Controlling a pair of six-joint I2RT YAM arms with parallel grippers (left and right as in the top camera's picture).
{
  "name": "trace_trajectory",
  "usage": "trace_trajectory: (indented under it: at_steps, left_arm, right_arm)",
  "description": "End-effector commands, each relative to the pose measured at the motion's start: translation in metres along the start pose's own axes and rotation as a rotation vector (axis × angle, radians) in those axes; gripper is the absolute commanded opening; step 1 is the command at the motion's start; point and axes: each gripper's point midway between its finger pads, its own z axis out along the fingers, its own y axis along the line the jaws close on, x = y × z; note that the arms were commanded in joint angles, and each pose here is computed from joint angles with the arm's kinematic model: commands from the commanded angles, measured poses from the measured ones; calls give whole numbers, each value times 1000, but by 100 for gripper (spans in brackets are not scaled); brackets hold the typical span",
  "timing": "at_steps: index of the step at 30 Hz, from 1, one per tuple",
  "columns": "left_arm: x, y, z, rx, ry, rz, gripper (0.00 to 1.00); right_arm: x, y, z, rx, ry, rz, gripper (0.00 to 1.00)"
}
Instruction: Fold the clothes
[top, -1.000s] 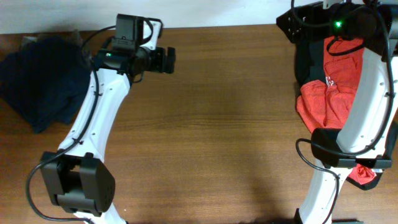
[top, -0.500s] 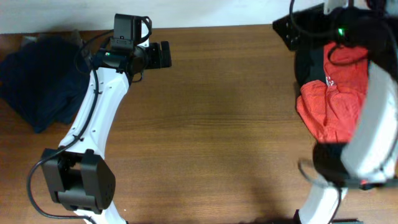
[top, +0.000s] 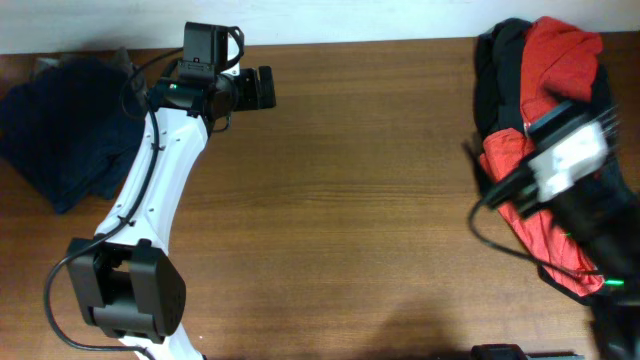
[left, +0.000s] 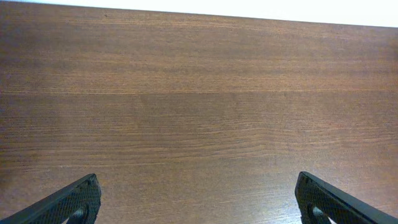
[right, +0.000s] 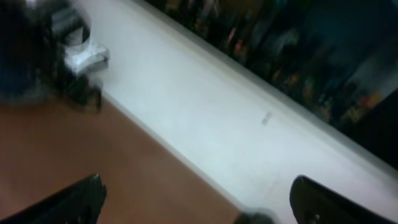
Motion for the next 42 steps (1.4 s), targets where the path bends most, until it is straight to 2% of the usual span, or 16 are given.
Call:
trace_trajectory:
  at_steps: [1,5,8,13,18,22,23,42]
  left_arm:
    - [-2,1,1,-5,-4,-14,99]
    - [-2,1,1,-5,-4,-14,99]
    - [-2,1,1,-5,-4,-14,99]
    - [-2,1,1,-5,-4,-14,99]
    - [-2,1,1,-5,-4,-14,99]
    - [-2,1,1,-5,-4,-14,99]
    - [-2,1,1,-5,-4,-14,99]
    - [-2,1,1,-5,-4,-14,99]
  right_arm:
    - [69,38,3,-8,-21,105,99]
    - [123,65,2,40,-56,260,99]
    - [165,71,0,149,-97,443,99]
    - [211,85,-5,236,-126,435,99]
    - [237,92,-5,275,-127,434,99]
    - [256,100,-1,266,-71,456,99]
    - [271,105,0,266,-10,478,99]
    - [274,104,1,275,3,484,99]
